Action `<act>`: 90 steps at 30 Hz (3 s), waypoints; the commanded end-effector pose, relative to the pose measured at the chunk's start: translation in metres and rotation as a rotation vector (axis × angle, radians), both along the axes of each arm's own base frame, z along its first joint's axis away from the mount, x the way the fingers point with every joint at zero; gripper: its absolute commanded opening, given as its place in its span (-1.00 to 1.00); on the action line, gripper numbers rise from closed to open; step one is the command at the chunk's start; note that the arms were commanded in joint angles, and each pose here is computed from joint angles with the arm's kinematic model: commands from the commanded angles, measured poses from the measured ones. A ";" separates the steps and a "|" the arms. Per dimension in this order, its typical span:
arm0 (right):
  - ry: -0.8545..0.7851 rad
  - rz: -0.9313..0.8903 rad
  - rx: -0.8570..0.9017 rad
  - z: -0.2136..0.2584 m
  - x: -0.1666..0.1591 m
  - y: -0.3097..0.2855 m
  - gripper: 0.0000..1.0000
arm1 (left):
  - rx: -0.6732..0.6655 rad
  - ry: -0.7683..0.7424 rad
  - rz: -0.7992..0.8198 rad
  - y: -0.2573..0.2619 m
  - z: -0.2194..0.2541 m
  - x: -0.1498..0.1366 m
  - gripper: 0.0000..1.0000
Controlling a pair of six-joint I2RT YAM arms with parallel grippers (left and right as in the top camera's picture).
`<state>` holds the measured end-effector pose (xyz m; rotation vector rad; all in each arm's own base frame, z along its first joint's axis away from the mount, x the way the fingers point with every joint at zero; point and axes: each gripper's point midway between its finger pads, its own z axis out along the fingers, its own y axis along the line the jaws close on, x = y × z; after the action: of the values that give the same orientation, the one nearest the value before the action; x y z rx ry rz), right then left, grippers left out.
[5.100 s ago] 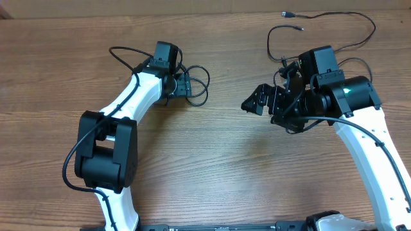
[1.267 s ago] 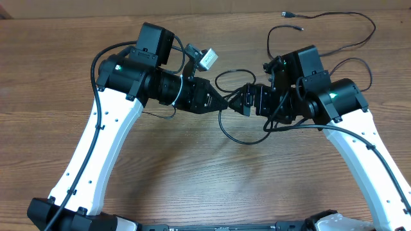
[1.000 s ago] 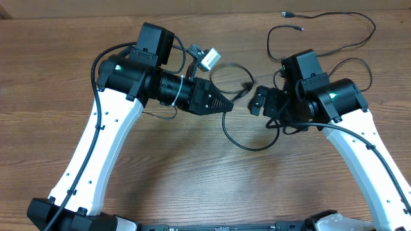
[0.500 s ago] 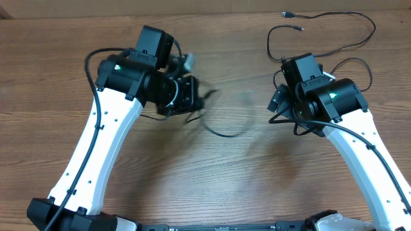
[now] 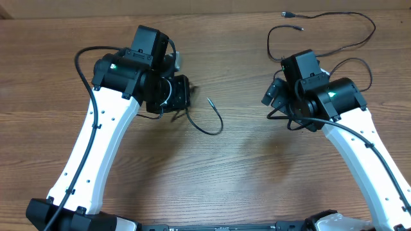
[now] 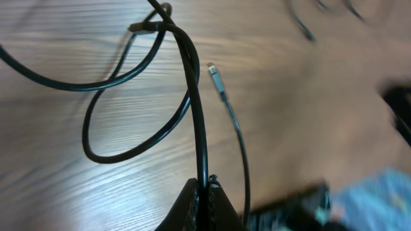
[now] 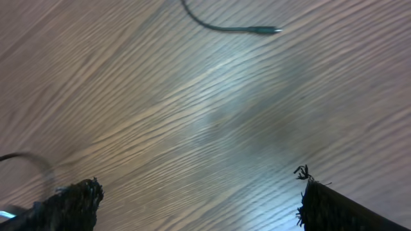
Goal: Untangle cables
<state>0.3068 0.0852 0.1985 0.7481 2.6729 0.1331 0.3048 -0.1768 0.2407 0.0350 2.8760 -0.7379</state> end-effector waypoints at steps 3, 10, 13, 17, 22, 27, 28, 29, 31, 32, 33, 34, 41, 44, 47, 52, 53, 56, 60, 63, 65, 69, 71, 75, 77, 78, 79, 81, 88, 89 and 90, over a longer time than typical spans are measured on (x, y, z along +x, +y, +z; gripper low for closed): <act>0.013 0.013 0.080 -0.009 0.009 0.016 1.00 | -0.165 -0.094 -0.369 -0.039 0.021 -0.030 -0.92; -0.054 0.236 0.284 0.006 0.024 0.065 1.00 | -0.150 -0.115 -0.489 -0.055 0.019 -0.048 -0.91; -0.054 0.245 0.289 0.006 0.023 0.067 1.00 | -0.141 -0.117 -0.506 -0.058 0.018 -0.051 -0.92; -0.055 0.375 0.317 0.008 0.017 0.078 1.00 | -0.142 -0.142 -0.576 -0.067 0.018 -0.059 -0.92; -0.022 0.476 0.333 0.006 0.005 0.085 1.00 | -0.142 -0.169 -0.652 -0.077 0.018 -0.068 -0.91; 0.038 0.483 0.280 -0.008 -0.001 0.076 1.00 | -0.144 -0.174 -0.667 -0.080 0.019 -0.070 -0.91; 0.052 0.474 0.259 -0.012 -0.002 0.073 1.00 | -0.147 -0.173 -0.668 -0.080 0.019 -0.070 -0.92; 0.070 0.463 0.235 -0.017 -0.002 0.068 1.00 | -0.151 -0.172 -0.669 -0.080 0.019 -0.071 -0.92; 0.104 0.452 0.209 -0.025 -0.004 0.064 1.00 | -0.156 -0.171 -0.670 -0.081 0.020 -0.071 -0.91; 0.124 0.449 0.207 -0.029 -0.006 0.063 1.00 | -0.156 -0.171 -0.670 -0.081 0.020 -0.071 -0.91; 0.140 0.448 0.208 -0.033 -0.006 0.063 1.00 | -0.156 -0.171 -0.670 -0.081 0.020 -0.071 -0.92; 0.155 0.449 0.210 -0.036 -0.008 0.064 1.00 | -0.156 -0.172 -0.670 -0.081 0.020 -0.071 -0.91; 0.202 0.449 0.204 -0.056 -0.011 0.065 1.00 | -0.228 -0.173 -0.708 -0.088 0.027 -0.079 -0.92; 0.204 0.445 0.191 -0.063 -0.010 0.063 0.98 | -0.245 -0.174 -0.715 -0.090 0.029 -0.080 -0.91; 0.213 0.427 0.148 -0.071 -0.009 0.055 0.86 | -0.256 -0.167 -0.715 -0.091 0.030 -0.082 -0.92; 0.224 0.391 0.070 -0.079 -0.004 0.042 0.81 | -0.309 -0.150 -0.717 -0.095 0.037 -0.087 -0.91; 0.225 0.365 0.051 -0.081 -0.002 0.038 0.80 | -0.321 -0.147 -0.719 -0.096 0.038 -0.088 -0.92; 0.217 0.240 -0.033 -0.082 0.003 0.019 0.89 | -0.322 -0.123 -0.702 -0.095 0.038 -0.090 -0.92; 0.196 0.097 -0.143 -0.080 0.007 -0.007 0.96 | -0.240 -0.049 -0.593 -0.078 0.031 -0.084 -0.92; 0.194 0.060 -0.179 -0.079 0.009 -0.020 1.00 | -0.071 0.028 -0.383 -0.044 0.014 -0.066 -0.91; 0.201 0.040 -0.181 -0.079 0.009 -0.027 1.00 | 0.044 0.071 -0.229 -0.015 0.004 -0.054 -0.92; 0.222 0.003 -0.182 -0.079 0.006 -0.040 1.00 | 0.207 0.131 0.025 0.044 -0.009 -0.037 -0.92; 0.233 -0.014 -0.182 -0.080 0.005 -0.046 1.00 | 0.252 0.147 0.111 0.068 -0.011 -0.031 -0.92; 0.248 -0.035 -0.179 -0.080 0.002 -0.054 1.00 | 0.323 0.166 0.252 0.106 -0.014 -0.024 -0.92; 0.254 -0.034 -0.173 -0.081 0.001 -0.053 1.00 | 0.345 0.174 0.306 0.120 -0.015 -0.022 -0.92; 0.256 -0.033 -0.169 -0.081 0.001 -0.052 1.00 | 0.349 0.173 0.315 0.123 -0.015 -0.021 -0.92; 0.258 -0.032 -0.165 -0.081 0.001 -0.052 1.00 | 0.358 0.172 0.324 0.127 -0.015 -0.020 -0.92; 0.260 -0.029 -0.156 -0.081 0.000 -0.050 1.00 | 0.396 0.167 0.361 0.136 -0.016 -0.019 -0.92; 0.279 -0.001 -0.037 -0.084 -0.002 -0.029 1.00 | 0.459 0.152 0.418 0.148 -0.016 -0.016 -0.92; 0.283 0.005 -0.020 -0.084 -0.003 -0.025 1.00 | 0.475 0.149 0.437 0.152 -0.016 -0.016 -0.92; 0.286 0.016 0.000 -0.084 -0.004 -0.021 1.00 | 0.497 0.146 0.465 0.157 -0.015 -0.015 -0.92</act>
<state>0.3061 0.0533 0.1175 0.7883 2.9135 -0.0586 0.2837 -0.0381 0.2165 -0.5242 3.0267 -0.0619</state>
